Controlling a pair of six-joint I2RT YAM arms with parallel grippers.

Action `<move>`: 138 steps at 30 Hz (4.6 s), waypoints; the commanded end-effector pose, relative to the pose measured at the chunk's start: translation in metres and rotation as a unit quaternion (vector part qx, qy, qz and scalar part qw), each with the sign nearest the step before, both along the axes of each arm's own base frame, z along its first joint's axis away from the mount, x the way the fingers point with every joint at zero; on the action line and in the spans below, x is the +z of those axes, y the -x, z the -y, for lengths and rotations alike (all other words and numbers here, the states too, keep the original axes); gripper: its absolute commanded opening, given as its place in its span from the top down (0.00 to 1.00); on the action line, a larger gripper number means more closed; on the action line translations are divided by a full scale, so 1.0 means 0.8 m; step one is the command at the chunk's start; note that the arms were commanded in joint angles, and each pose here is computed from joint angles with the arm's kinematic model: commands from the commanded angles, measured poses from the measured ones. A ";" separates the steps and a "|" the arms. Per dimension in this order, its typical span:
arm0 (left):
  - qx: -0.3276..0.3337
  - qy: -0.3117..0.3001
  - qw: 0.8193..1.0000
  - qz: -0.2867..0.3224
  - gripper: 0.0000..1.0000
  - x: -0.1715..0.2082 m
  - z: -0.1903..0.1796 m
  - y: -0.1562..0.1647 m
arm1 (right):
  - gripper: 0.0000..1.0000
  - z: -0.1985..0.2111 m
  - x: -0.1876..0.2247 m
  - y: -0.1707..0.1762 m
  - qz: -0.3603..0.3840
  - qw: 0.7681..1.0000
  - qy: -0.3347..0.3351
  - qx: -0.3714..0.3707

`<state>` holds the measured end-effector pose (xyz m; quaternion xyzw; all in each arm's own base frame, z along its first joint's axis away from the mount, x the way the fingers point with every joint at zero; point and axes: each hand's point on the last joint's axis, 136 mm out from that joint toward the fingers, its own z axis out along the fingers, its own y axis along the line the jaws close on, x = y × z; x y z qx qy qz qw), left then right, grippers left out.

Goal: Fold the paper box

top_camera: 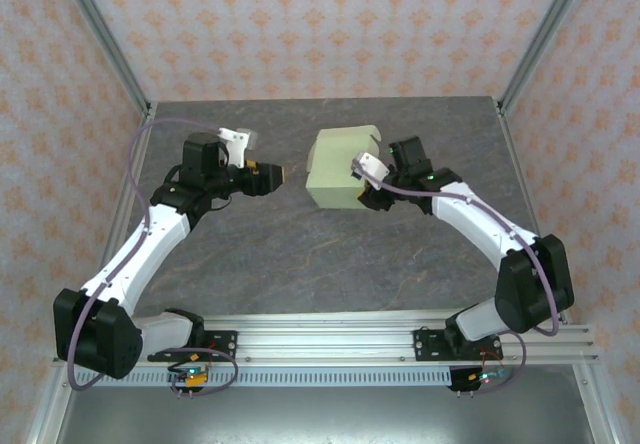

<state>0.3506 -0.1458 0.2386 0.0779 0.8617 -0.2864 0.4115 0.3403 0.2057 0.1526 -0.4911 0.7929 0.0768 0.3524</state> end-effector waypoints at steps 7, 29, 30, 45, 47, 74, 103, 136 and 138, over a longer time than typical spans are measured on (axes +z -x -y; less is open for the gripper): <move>0.127 0.002 0.991 -0.046 0.21 -0.043 -0.041 -0.026 | 0.52 0.025 0.011 -0.037 0.242 0.914 0.192 -0.262; 0.191 0.023 0.972 -0.136 0.21 -0.125 -0.050 -0.037 | 0.23 -0.126 -0.048 0.093 0.120 0.976 0.091 -0.158; 0.190 0.024 0.972 -0.135 0.21 -0.124 -0.050 -0.036 | 0.23 -0.128 -0.040 0.103 0.107 0.982 0.070 -0.140; 0.176 0.053 0.977 -0.111 0.21 -0.072 -0.042 -0.040 | 0.22 -0.048 0.106 0.021 -0.022 0.934 -0.280 -0.223; 0.172 0.061 0.977 -0.108 0.21 -0.077 -0.038 -0.037 | 0.23 -0.033 0.102 -0.010 -0.047 0.907 -0.296 -0.295; 0.215 -0.002 0.968 -0.131 0.22 -0.111 -0.070 0.001 | 0.77 -0.124 0.025 -0.065 -0.307 0.568 -0.439 -0.625; 0.049 -0.087 0.995 -0.013 0.21 -0.099 0.038 0.072 | 0.16 0.072 0.072 -0.019 -0.001 0.894 -0.191 -0.405; 0.057 -0.092 0.989 -0.102 0.61 -0.125 0.077 -0.027 | 0.64 -0.053 0.007 -0.035 -0.183 0.921 -0.221 -0.264; 0.056 -0.091 0.989 -0.106 0.62 -0.128 0.078 -0.032 | 0.64 -0.057 0.007 -0.032 -0.188 0.914 -0.225 -0.280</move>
